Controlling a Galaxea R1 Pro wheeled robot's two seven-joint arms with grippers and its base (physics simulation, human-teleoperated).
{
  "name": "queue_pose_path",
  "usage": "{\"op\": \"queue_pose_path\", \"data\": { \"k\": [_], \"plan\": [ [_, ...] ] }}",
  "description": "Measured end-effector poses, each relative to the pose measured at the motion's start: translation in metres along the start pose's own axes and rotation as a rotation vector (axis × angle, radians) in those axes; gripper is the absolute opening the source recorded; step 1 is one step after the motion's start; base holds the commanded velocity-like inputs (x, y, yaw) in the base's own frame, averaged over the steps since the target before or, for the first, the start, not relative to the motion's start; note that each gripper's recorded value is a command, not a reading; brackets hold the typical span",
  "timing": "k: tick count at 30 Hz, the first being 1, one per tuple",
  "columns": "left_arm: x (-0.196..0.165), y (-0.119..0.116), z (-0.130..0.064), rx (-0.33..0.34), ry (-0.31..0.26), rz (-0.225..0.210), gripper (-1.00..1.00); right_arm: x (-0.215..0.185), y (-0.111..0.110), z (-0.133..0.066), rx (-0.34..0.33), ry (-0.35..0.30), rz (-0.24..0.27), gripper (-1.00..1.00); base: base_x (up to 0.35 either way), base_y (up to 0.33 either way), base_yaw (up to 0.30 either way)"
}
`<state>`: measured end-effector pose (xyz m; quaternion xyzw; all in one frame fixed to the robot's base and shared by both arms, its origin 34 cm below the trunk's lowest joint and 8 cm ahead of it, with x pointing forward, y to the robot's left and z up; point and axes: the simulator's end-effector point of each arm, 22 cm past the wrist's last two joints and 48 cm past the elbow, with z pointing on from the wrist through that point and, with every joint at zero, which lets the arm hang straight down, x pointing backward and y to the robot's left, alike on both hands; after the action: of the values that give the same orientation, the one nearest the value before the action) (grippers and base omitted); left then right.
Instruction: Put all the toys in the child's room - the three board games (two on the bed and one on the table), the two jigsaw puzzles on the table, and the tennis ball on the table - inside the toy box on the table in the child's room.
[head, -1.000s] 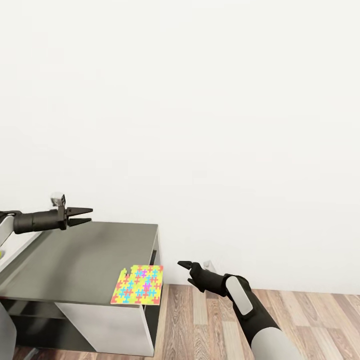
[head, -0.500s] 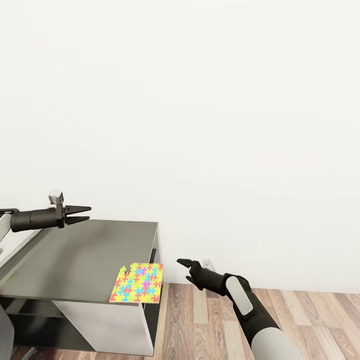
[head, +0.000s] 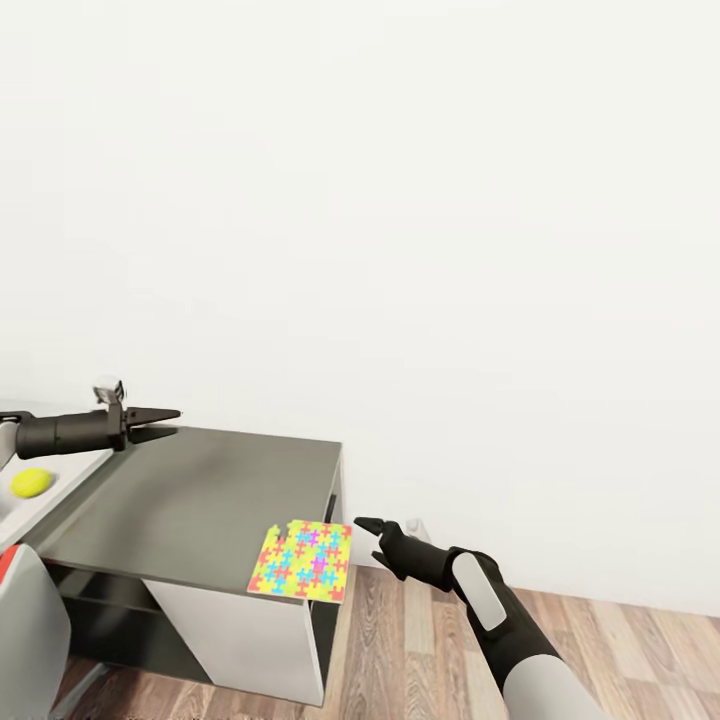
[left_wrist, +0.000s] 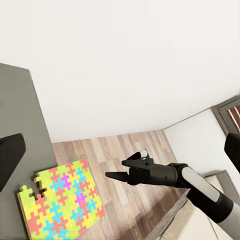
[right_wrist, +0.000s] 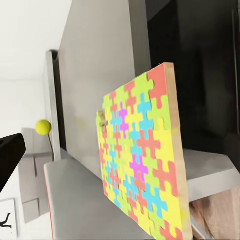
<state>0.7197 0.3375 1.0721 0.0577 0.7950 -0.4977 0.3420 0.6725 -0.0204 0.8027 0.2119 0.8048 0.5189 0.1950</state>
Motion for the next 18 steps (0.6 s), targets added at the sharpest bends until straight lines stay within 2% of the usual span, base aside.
{"op": "queue_pose_path", "data": {
  "k": [18],
  "plan": [
    [-0.0069, -0.0011, -0.0068, 0.012, -0.032, 0.005, 1.0, -0.0057, -0.0091, -0.0015, 0.003, -0.019, 0.023, 1.0, 0.0, 0.0, 0.01]
  ]
}}
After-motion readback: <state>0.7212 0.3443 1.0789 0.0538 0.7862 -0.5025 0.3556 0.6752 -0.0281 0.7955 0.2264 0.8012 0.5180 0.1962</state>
